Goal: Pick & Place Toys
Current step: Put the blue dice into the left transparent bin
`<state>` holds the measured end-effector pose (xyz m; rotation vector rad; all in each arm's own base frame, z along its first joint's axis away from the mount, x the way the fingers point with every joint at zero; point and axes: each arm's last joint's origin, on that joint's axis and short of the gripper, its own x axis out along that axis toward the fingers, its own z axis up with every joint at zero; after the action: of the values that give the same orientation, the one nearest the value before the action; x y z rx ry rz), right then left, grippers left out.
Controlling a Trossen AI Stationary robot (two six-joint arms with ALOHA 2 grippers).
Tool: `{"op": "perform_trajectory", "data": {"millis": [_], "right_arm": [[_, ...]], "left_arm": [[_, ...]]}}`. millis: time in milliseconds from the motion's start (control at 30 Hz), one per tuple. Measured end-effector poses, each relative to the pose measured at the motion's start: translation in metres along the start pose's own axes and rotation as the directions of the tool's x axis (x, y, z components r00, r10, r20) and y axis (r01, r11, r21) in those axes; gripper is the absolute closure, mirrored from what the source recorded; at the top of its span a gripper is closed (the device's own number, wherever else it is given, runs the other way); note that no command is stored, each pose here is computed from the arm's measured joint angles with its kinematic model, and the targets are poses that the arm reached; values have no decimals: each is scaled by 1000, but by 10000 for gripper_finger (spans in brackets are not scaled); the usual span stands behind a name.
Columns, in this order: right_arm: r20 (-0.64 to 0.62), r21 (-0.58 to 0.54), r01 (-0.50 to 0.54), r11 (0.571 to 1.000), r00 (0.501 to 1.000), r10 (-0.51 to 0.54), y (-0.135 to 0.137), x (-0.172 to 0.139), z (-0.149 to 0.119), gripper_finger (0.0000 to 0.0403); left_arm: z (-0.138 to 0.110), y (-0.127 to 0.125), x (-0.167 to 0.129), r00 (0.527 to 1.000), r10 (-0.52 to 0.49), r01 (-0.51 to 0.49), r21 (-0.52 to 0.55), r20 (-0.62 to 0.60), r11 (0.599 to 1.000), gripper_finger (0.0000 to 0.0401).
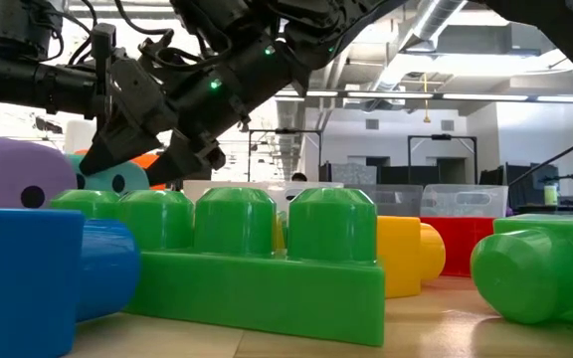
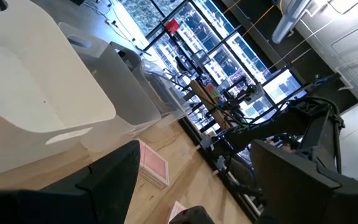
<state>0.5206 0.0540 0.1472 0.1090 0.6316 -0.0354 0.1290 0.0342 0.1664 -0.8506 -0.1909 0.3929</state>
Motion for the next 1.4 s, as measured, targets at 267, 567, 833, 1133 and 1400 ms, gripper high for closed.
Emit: {"op": "perform_trajectory", "data": {"millis": [267,567,833,1133,1400], "right_arm": [[-2,45,64,997,998,-64,-3,0,0,10],[-14,134,87,987,996,-86,-10,-3,3,94],[2,127,102,987,995,-103,-16,-18,16,102],[-51,110,167,980,985,-162,-22,-52,35,102],[-130,94,286,954,953,-273,-27,-87,45,102]], "left_arm": [[0,0,0,1000,2,-2,1,-2,1000,103],[0,0,0,1000,1,-1,18,-4,1000,103],[0,0,0,1000,-1,1,20,-2,1000,103],[6,-5,-1,997,-37,27,150,68,988,103],[17,-17,-5,971,-165,126,216,172,968,103]]}}
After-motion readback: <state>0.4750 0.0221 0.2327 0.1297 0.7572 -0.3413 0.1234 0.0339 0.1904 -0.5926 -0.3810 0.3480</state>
